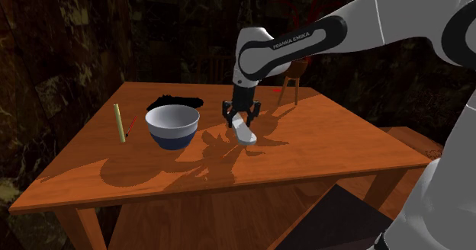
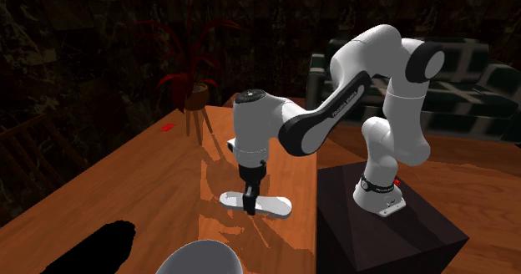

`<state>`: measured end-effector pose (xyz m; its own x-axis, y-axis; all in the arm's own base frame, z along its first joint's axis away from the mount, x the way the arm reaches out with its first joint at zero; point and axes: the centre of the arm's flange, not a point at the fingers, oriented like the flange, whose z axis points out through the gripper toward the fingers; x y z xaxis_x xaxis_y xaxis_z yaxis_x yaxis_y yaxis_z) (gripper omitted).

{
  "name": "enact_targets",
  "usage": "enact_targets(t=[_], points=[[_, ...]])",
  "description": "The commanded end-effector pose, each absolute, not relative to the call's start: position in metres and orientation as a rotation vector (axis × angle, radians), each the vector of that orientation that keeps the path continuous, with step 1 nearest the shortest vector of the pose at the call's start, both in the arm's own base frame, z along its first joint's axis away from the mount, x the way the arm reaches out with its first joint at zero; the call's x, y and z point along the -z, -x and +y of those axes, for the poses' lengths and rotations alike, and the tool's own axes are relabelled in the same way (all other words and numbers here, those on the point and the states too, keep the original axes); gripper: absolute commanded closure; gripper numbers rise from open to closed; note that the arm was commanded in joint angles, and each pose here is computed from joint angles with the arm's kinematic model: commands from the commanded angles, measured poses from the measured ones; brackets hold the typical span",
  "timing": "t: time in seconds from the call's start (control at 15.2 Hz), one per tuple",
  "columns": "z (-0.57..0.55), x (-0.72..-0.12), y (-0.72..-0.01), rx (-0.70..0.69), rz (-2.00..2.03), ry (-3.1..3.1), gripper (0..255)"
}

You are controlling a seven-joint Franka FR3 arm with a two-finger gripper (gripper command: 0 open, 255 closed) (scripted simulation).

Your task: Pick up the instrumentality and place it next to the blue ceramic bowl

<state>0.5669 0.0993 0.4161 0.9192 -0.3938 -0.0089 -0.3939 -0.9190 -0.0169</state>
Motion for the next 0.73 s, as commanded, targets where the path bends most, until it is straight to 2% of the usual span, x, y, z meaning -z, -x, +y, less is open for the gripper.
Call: enact_targets(t=[0.0, 0.66], points=[[0.098, -0.405, -0.567, -0.007, 0.628, 3.059, 255], [0.098, -0.353, -0.567, -0.007, 0.628, 3.059, 255]])
